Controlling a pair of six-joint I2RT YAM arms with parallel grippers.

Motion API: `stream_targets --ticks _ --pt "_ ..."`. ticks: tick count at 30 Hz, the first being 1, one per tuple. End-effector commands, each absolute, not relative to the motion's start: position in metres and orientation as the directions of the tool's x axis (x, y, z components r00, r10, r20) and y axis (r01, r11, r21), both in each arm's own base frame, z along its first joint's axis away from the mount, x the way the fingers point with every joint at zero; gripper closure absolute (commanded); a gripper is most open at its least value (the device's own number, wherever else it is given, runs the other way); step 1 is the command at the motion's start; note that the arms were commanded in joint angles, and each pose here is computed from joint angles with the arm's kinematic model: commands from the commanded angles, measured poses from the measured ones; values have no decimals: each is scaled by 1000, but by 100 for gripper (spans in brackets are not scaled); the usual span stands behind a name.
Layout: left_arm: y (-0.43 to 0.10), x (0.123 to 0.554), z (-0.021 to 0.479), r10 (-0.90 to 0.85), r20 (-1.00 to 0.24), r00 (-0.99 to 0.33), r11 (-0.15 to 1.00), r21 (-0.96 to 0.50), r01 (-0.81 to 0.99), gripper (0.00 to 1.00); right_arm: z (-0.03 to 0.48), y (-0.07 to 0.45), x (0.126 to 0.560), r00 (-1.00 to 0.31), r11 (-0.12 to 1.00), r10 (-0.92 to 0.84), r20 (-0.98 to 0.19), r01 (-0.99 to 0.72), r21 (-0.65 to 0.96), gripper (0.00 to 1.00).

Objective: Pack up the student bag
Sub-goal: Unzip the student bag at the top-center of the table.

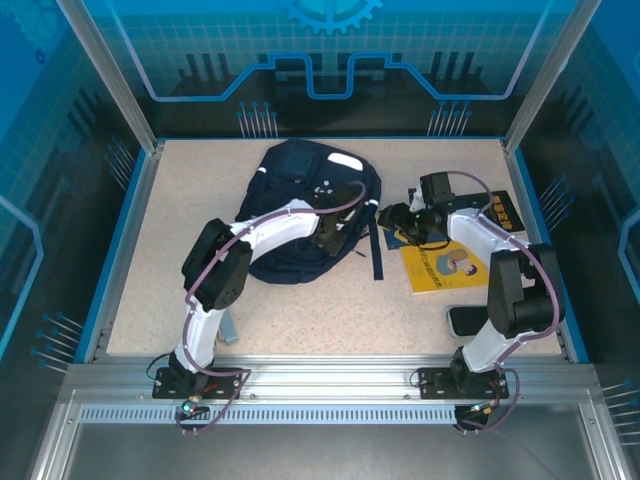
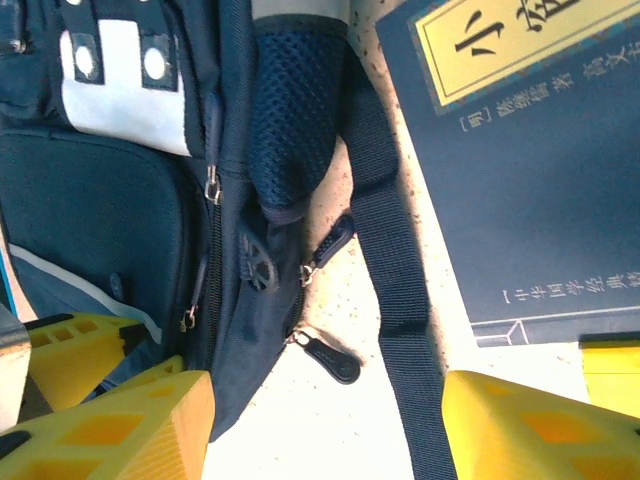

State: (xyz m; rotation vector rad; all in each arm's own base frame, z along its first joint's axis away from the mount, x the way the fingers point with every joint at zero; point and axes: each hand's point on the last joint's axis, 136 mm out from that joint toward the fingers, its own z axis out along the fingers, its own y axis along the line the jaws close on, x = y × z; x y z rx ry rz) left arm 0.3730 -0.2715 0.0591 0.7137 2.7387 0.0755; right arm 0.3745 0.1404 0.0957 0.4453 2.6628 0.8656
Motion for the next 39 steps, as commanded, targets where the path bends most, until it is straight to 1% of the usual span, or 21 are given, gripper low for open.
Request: stream_targets --ticks 1,3,5,7,9,12,15,17,21,24,27,30,32,35,39 --pt "-265 368 49 508 -222 -832 860 187 475 54 100 136 371 -895 767 402 -191 215 605 38" --pt "-269 366 46 523 -212 -825 851 190 490 51 100 135 371 -894 768 406 -192 219 602 38" --pt "-269 366 44 533 -206 -821 844 203 497 50 99 135 370 -893 769 408 -188 224 599 39" --pt "-267 368 42 543 -198 -816 835 233 498 51 99 135 370 -893 769 408 -189 225 599 39" --pt "-263 371 40 548 -192 -814 826 274 492 53 98 135 369 -893 770 409 -189 226 597 40" --pt "-259 376 41 558 -190 -808 812 326 485 59 98 135 368 -892 773 411 -190 230 592 40" --pt "-260 379 48 561 -206 -802 809 340 479 69 98 133 366 -889 776 413 -197 230 587 41" --pt "-262 382 57 560 -226 -797 812 343 473 76 100 131 365 -886 780 415 -207 229 582 42" --pt "-264 387 84 563 -285 -776 816 343 466 86 102 129 363 -887 807 387 -252 193 558 41" --pt "-262 391 108 567 -333 -753 815 356 456 91 102 135 360 -903 844 307 -302 112 524 41" --pt "-259 393 129 566 -377 -733 820 353 451 94 106 150 356 -907 875 178 -382 -33 484 41" --pt "-256 393 148 555 -422 -716 830 337 445 96 107 172 349 -891 881 21 -454 -198 429 42" --pt "-253 395 159 540 -449 -712 841 322 435 98 107 186 345 -872 861 -58 -485 -290 417 42" --pt "-248 397 173 519 -484 -705 855 304 420 98 105 200 344 -859 820 -103 -502 -359 446 42" --pt "-245 399 184 474 -531 -703 878 226 421 98 105 225 345 -831 720 -165 -532 -470 511 44"
